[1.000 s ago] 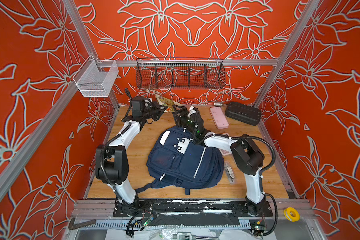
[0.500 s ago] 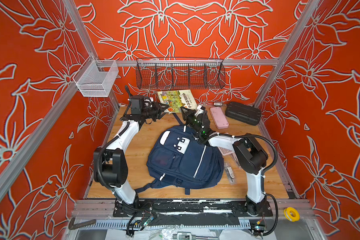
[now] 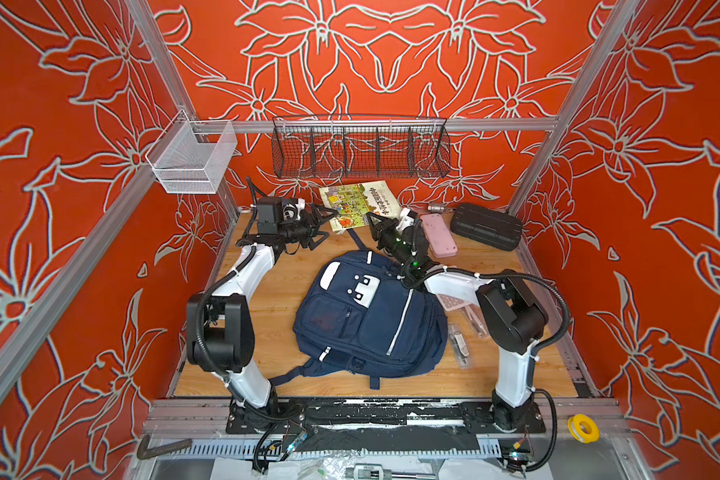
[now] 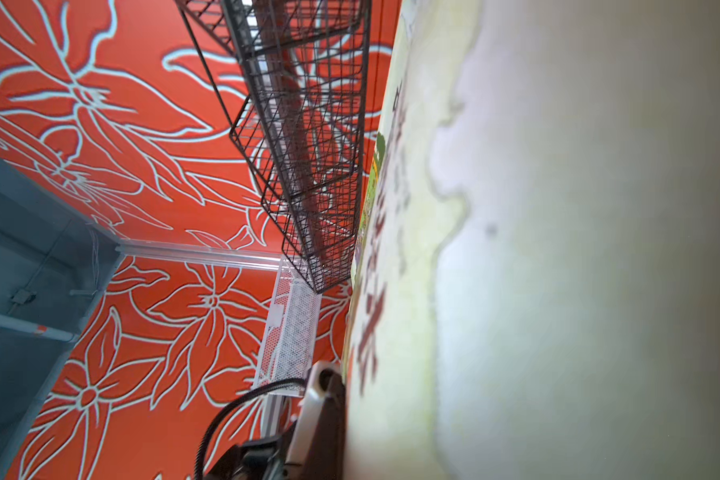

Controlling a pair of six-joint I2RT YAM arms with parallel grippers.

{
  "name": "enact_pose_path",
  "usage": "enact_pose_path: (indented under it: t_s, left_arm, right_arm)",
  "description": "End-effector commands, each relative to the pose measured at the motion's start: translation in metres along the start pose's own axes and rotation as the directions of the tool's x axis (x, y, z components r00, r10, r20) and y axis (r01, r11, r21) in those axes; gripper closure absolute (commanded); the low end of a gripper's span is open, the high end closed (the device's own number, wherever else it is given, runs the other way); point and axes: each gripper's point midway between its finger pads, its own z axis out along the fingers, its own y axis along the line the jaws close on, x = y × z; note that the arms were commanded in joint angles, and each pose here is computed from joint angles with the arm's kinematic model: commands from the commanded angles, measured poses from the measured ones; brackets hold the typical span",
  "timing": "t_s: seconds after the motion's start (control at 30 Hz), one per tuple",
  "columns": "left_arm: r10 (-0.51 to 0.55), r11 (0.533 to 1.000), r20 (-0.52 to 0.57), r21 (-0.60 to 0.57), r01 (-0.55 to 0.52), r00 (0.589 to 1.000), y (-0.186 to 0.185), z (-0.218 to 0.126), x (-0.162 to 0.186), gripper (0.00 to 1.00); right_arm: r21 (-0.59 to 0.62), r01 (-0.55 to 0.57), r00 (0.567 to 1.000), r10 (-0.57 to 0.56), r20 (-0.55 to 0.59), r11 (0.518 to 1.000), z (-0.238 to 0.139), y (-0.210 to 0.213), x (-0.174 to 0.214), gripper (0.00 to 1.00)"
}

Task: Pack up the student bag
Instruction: 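Carry the upright book with both grippers toward the far side of the table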

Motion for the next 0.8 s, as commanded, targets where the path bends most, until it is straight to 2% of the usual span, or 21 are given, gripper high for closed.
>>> enact_pose_path:
  t_s: [0.0,0.1,0.23,0.3,0.4,0.47,0.57,0.6,0.63,0.67,0.77]
  left_arm:
    - [0.053,0.99,0.015,0.134,-0.054,0.998,-0.029,0.003,-0.011,0.03]
    - [0.033,0.986,0.009,0.164,-0.034,0.999,-0.03,0.012,-0.014,0.03]
    - [0.054,0.976,-0.015,0.211,-0.05,0.998,-0.041,0.024,-0.008,0.02]
    - [0.075,0.974,-0.016,0.214,-0.07,0.997,-0.047,0.024,-0.007,0.1]
    - [0.107,0.972,-0.02,0.214,-0.101,0.994,-0.055,0.023,-0.008,0.35]
    - [0.13,0.968,-0.026,0.22,-0.122,0.991,-0.062,0.022,-0.008,0.61]
    - [0.156,0.966,-0.028,0.213,-0.147,0.987,-0.066,0.023,-0.008,0.95]
    - [0.163,0.965,-0.029,0.212,-0.153,0.986,-0.068,0.023,-0.007,1.0]
    - [0.174,0.962,-0.036,0.218,-0.162,0.984,-0.071,0.024,-0.006,1.0]
    - [0.186,0.959,-0.044,0.224,-0.172,0.982,-0.076,0.025,-0.005,1.0]
    - [0.236,0.951,-0.074,0.221,-0.215,0.969,-0.088,0.032,0.005,1.0]
  right_arm:
    - [-0.094,-0.038,0.999,0.034,-0.041,0.995,-0.009,0.041,0.007,1.0]
    - [-0.107,-0.053,0.998,0.048,-0.051,0.993,-0.009,0.043,0.01,1.0]
    - [-0.074,-0.006,0.997,0.0,-0.083,0.997,-0.01,0.038,0.018,1.0]
    - [-0.048,0.005,0.995,-0.01,-0.097,0.999,-0.012,0.03,0.019,1.0]
    - [-0.016,0.036,0.991,-0.038,-0.125,0.999,-0.016,0.019,0.023,1.0]
    - [0.012,0.066,0.989,-0.064,-0.136,0.998,-0.02,0.011,0.025,1.0]
    - [0.036,0.136,0.982,-0.13,-0.139,0.99,-0.028,0.009,0.022,1.0]
    - [0.044,0.17,0.976,-0.162,-0.149,0.984,-0.031,0.009,0.022,1.0]
    - [0.058,0.209,0.966,-0.197,-0.17,0.976,-0.034,0.009,0.023,1.0]
    - [0.064,0.247,0.954,-0.231,-0.192,0.967,-0.036,0.01,0.023,0.94]
    - [0.111,0.371,0.909,-0.336,-0.247,0.922,-0.05,0.007,0.016,0.63]
